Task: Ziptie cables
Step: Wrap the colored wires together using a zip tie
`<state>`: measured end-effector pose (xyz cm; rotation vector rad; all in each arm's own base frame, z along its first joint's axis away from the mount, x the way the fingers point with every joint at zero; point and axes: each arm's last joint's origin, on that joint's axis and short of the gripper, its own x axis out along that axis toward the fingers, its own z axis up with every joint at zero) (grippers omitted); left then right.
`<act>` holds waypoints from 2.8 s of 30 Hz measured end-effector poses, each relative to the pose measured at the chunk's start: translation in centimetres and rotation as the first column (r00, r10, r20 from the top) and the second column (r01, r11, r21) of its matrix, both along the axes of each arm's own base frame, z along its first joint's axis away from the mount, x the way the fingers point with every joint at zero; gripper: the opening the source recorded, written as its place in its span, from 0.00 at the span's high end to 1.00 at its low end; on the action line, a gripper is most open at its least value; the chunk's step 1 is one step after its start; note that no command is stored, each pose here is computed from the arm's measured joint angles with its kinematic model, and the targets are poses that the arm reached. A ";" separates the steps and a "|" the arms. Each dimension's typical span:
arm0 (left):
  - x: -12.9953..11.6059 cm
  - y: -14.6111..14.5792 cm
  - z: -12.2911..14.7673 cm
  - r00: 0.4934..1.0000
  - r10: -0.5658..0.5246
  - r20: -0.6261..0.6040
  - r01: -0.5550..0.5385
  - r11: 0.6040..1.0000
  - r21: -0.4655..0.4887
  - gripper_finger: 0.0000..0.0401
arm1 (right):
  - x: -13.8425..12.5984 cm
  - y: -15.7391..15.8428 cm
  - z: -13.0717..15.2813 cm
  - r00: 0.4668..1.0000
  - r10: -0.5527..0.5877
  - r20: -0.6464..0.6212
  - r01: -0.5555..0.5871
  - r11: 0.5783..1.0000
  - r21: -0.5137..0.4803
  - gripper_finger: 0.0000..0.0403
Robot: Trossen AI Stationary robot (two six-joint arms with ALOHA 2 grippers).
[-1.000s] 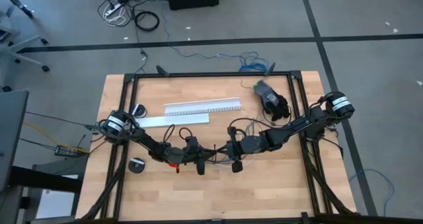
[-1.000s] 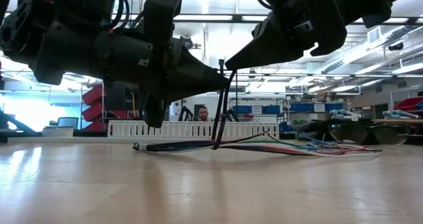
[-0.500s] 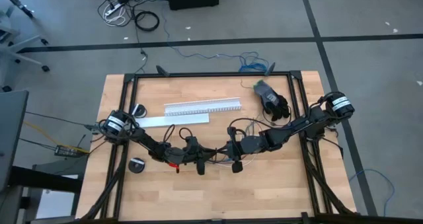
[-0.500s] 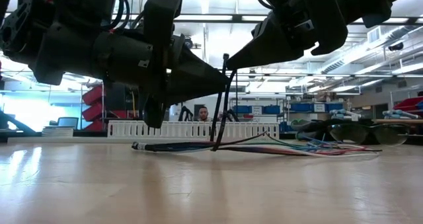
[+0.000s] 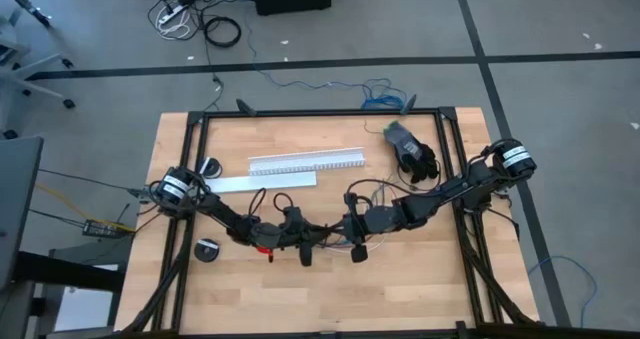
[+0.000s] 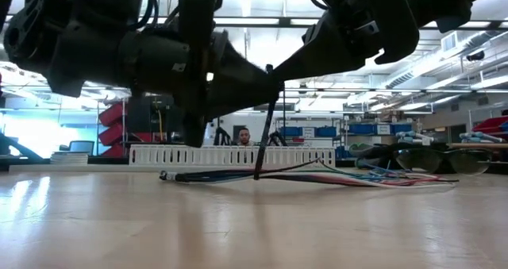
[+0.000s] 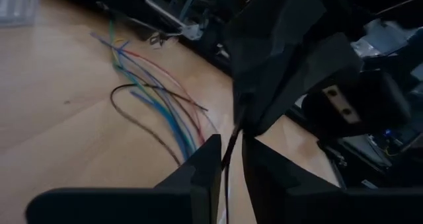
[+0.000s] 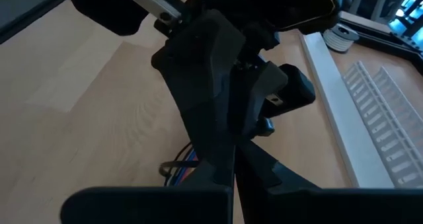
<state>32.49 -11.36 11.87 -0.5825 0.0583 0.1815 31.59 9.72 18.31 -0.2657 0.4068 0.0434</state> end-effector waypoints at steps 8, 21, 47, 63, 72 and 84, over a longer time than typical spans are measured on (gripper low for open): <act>1.3 0.0 -0.1 0.994 0.014 -0.109 -0.008 0.999 0.051 0.91 | 0.0 0.0 0.0 1.000 -0.001 -0.003 0.001 1.000 -0.001 1.00; 1.3 0.0 0.0 0.995 0.018 -0.102 -0.011 0.997 0.077 1.00 | -0.1 -0.1 -0.2 1.000 0.002 -0.019 -0.003 1.000 -0.024 1.00; 1.3 0.3 0.1 0.988 0.110 -0.112 -0.081 0.969 0.233 1.00 | -1.8 0.6 2.8 0.974 -0.210 0.086 0.213 0.976 -0.033 0.63; 1.7 1.3 0.8 0.984 0.168 -0.064 -0.137 0.929 0.343 1.00 | -3.0 0.9 1.4 0.934 -0.357 -0.026 0.357 0.934 -0.013 0.67; 1.8 1.6 1.0 0.983 0.173 -0.057 -0.136 0.907 0.399 1.00 | -2.9 1.4 1.2 0.973 -0.216 -0.083 0.221 0.973 0.061 0.67; 1.8 1.6 1.5 0.987 0.158 -0.023 -0.134 0.896 0.423 1.00 | -2.7 1.7 1.6 0.987 -0.152 -0.058 0.158 0.980 0.123 0.66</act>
